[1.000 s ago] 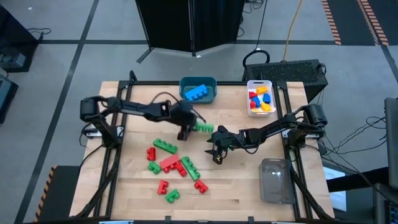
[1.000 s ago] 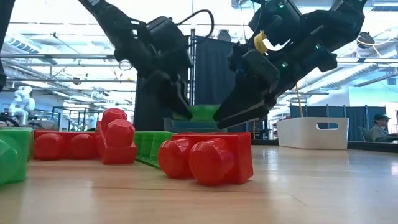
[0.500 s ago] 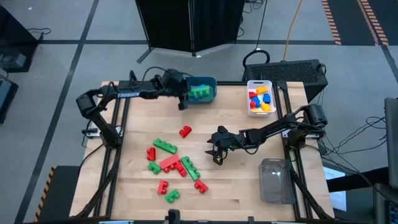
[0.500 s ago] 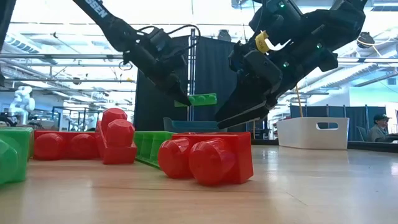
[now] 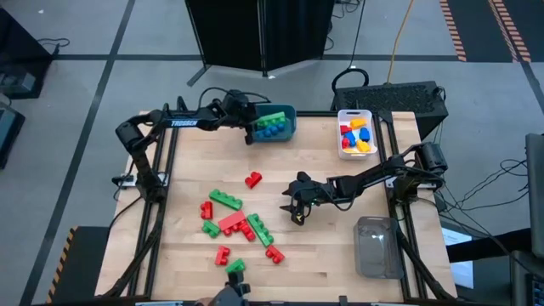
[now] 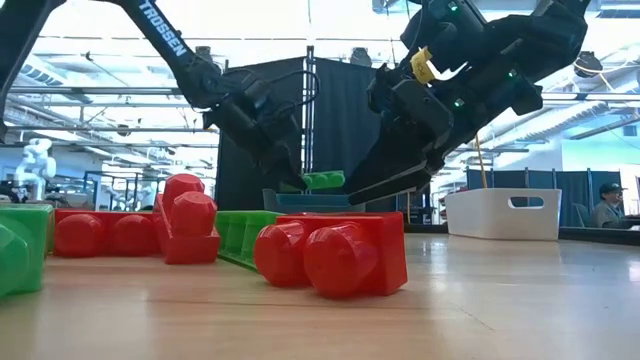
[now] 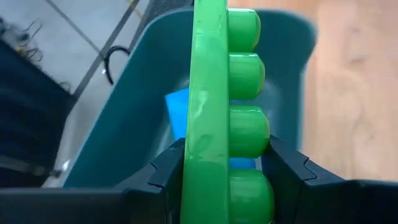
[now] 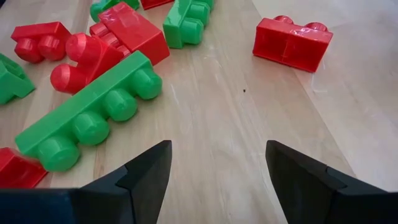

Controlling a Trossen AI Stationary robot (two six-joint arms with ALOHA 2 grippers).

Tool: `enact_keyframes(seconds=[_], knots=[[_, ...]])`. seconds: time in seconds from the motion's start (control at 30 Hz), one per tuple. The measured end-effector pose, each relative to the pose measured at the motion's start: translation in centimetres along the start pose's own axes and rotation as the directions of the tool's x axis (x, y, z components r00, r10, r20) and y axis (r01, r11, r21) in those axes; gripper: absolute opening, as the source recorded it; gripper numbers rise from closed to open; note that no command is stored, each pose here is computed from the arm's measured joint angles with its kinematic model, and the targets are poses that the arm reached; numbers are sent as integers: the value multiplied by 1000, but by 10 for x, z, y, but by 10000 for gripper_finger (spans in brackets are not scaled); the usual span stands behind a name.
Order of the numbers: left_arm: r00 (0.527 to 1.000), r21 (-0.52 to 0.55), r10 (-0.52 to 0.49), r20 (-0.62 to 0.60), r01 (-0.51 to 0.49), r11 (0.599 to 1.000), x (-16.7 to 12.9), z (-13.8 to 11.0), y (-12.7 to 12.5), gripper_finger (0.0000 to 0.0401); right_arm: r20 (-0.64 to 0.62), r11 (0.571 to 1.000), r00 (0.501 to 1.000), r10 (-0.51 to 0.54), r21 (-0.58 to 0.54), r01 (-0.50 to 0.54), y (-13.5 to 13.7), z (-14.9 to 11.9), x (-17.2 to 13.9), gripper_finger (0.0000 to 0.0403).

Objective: Sort blocks by size
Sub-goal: Put the four stud green game piece into the blue bin

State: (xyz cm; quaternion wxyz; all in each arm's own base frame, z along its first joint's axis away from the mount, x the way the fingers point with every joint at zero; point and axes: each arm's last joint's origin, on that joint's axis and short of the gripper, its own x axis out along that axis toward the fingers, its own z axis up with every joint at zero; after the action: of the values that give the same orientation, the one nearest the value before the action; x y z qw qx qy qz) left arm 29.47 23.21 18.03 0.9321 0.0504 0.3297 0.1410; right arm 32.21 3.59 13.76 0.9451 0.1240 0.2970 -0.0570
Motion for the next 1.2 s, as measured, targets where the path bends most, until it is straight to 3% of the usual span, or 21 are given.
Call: enact_keyframes(seconds=[0.13, 0.33, 0.63, 0.93, 1.2], knots=[[998, -30, 63, -26, -64, 997, 0, -1, 2, 173, 0, 1000, 1000, 0, 0, 0, 0, 0, 0, 247], [997, -61, 62, -34, -64, 996, 0, 0, 3, 214, 0, 1000, 1000, 0, 0, 0, 0, 0, 0, 247], [997, -104, 47, -55, -52, 993, -8, 2, 0, 223, 0, 1000, 1000, 0, 1, 0, 0, 0, 0, 247], [980, -14, -101, -170, 100, 995, -54, 21, -36, 224, 7, 1000, 1000, 2, -21, -2, 0, 1, 0, 247], [922, 29, -243, -301, 264, 964, -85, 29, -86, 224, 7, 1000, 1000, 7, -25, -7, 2, 0, 0, 247]])
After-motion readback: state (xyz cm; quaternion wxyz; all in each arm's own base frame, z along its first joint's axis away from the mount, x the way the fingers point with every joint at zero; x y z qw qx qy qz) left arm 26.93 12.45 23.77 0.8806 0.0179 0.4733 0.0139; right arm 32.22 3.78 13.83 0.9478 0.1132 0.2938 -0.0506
